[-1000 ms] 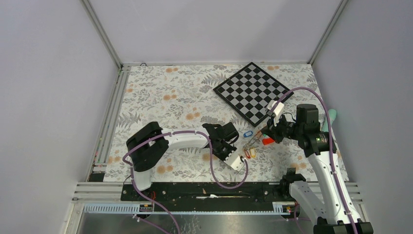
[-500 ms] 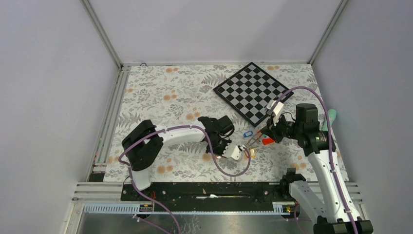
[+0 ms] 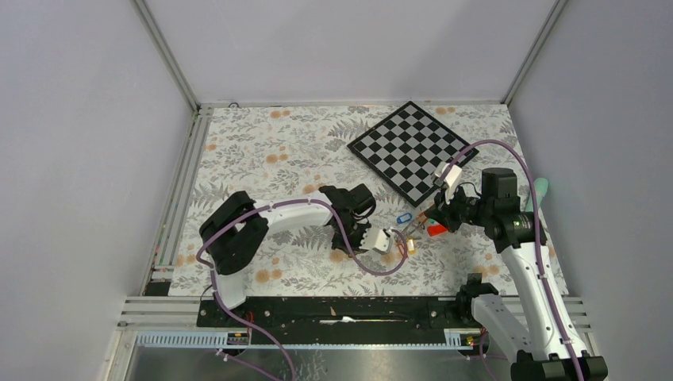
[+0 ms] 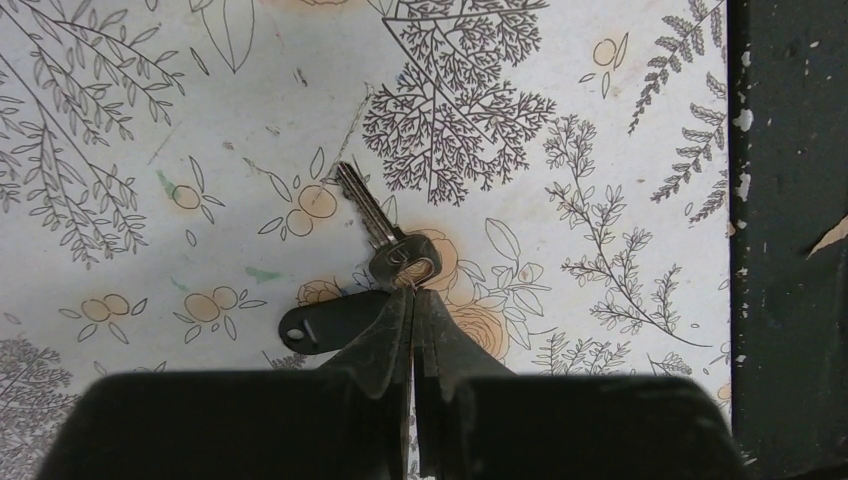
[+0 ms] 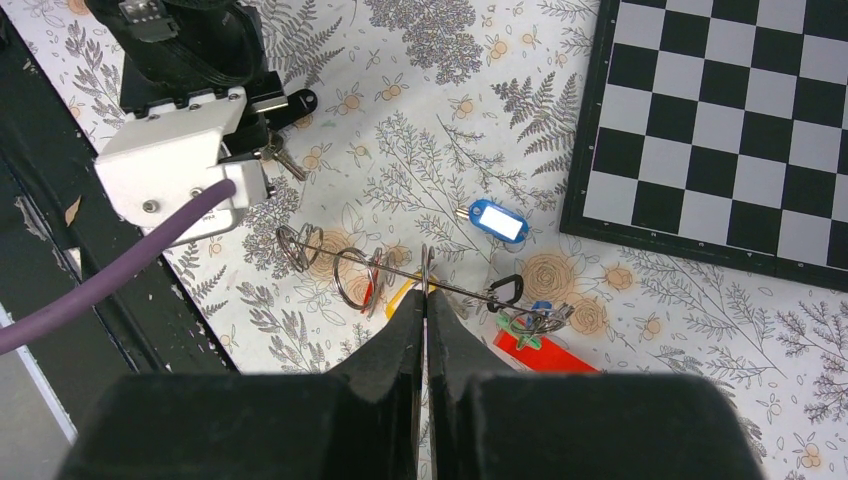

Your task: Put the keys on the keyring

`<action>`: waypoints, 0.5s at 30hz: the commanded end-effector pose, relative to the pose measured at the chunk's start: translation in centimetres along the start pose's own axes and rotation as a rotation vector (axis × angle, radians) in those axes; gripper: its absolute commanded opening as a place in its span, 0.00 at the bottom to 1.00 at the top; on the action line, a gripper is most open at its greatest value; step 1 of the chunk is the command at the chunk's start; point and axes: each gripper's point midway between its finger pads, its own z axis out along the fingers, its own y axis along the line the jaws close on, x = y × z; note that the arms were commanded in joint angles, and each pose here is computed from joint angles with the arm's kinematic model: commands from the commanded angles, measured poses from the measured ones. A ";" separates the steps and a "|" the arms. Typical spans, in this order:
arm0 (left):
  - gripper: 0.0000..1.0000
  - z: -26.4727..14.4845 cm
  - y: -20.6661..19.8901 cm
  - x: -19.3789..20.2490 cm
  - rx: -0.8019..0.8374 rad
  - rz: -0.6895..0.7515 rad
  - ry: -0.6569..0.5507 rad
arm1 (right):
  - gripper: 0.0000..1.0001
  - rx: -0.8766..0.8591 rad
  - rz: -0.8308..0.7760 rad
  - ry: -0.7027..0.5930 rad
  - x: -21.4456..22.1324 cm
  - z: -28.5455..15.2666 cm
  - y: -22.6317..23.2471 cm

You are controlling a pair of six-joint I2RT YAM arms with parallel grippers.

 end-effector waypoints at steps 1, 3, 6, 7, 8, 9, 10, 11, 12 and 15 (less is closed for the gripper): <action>0.04 0.0 0.9 -1.2 -0.012 -0.012 -0.045 | 0.00 0.002 -0.021 -0.053 -1.2 -0.2 0.0; 0.08 0.0 1.1 -1.1 -0.023 -0.011 -0.044 | 0.00 0.000 -0.021 -0.054 -1.2 -0.1 0.0; 0.13 -0.1 1.3 -0.9 -0.045 -0.005 -0.043 | 0.00 -0.002 -0.021 -0.055 -1.3 -0.1 0.0; 0.15 -0.1 1.4 -1.0 -0.049 -0.005 -0.043 | 0.00 -0.003 -0.022 -0.056 -1.4 -0.1 0.0; 0.16 -0.1 1.5 -1.0 -0.055 -0.004 -0.042 | 0.00 -0.005 -0.020 -0.057 -1.4 -0.1 0.0; 0.17 -0.2 1.7 -1.0 -0.064 -0.004 -0.044 | 0.00 -0.006 -0.020 -0.057 -1.4 -0.1 0.0; 0.18 -0.3 1.8 -1.1 -0.073 -0.002 -0.045 | 0.00 -0.008 -0.018 -0.058 -1.4 -0.1 0.0; 0.19 -0.3 2.0 -1.2 -0.078 -0.001 -0.047 | 0.00 -0.009 -0.017 -0.058 -1.4 -0.1 0.1; 0.20 -0.4 2.1 -1.3 -0.083 0.001 -0.050 | 0.00 -0.010 -0.017 -0.058 -1.4 -0.1 0.1; 0.22 -0.6 2.4 -1.6 -0.097 0.005 -0.059 | 0.00 -0.007 -0.017 -0.060 -1.5 -0.1 0.1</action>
